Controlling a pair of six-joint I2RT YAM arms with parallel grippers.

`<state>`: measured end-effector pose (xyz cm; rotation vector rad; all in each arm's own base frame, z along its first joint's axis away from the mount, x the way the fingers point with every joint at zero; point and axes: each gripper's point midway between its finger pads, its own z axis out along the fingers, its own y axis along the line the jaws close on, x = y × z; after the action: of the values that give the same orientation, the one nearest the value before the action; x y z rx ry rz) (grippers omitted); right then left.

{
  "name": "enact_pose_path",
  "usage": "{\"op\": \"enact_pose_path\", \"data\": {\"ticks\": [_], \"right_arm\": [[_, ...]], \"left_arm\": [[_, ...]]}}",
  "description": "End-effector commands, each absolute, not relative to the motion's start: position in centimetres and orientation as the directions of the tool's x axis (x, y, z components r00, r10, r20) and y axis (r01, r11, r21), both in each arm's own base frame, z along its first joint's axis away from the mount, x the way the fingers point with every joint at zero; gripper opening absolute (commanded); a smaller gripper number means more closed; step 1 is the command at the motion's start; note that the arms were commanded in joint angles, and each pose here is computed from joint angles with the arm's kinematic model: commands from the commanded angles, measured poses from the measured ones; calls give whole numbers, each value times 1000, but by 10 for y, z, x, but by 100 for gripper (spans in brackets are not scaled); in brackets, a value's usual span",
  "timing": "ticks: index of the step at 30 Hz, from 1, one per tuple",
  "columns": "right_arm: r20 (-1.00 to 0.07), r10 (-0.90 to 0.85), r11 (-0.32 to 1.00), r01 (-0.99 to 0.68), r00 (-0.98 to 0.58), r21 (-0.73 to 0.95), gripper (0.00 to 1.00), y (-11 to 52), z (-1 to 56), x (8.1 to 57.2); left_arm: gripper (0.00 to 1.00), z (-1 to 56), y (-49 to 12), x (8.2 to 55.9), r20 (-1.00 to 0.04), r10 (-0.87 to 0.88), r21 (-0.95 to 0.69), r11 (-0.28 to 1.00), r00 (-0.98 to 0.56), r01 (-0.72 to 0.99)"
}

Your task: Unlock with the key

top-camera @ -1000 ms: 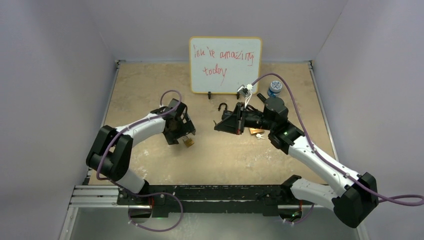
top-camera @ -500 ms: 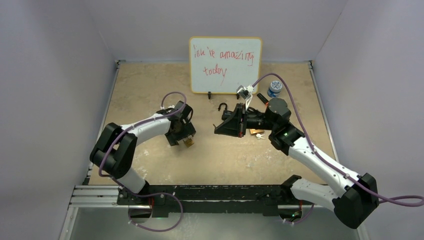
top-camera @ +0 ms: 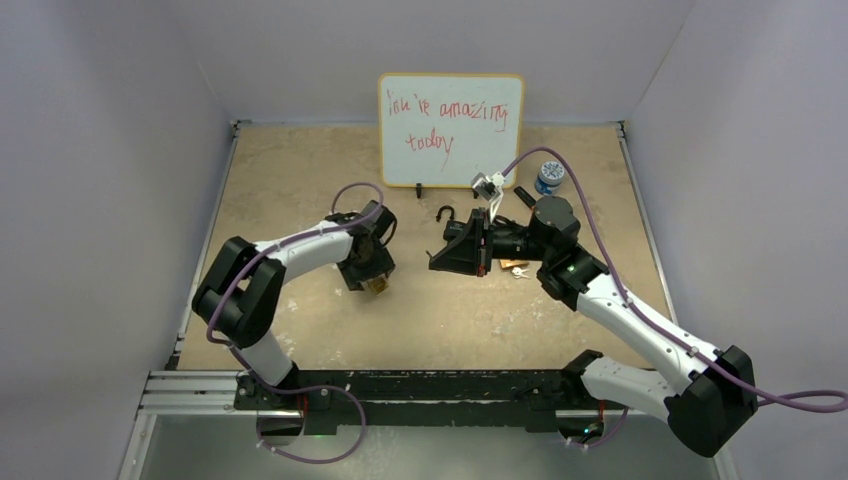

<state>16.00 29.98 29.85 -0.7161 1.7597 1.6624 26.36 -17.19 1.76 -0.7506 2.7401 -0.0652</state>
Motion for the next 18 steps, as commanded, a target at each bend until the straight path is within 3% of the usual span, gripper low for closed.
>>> {"op": "enact_pose_path", "data": {"ticks": [1,18], "right_arm": [[-771,32,72,-768,-636,637,0,299,302,162],[-778,43,110,-771,-627,627,0,294,303,163]], "left_arm": [[63,25,-182,254,-244,-492,-93,870,-835,-485],[55,8,-170,267,-336,-519,-7,836,-786,-549]]}}
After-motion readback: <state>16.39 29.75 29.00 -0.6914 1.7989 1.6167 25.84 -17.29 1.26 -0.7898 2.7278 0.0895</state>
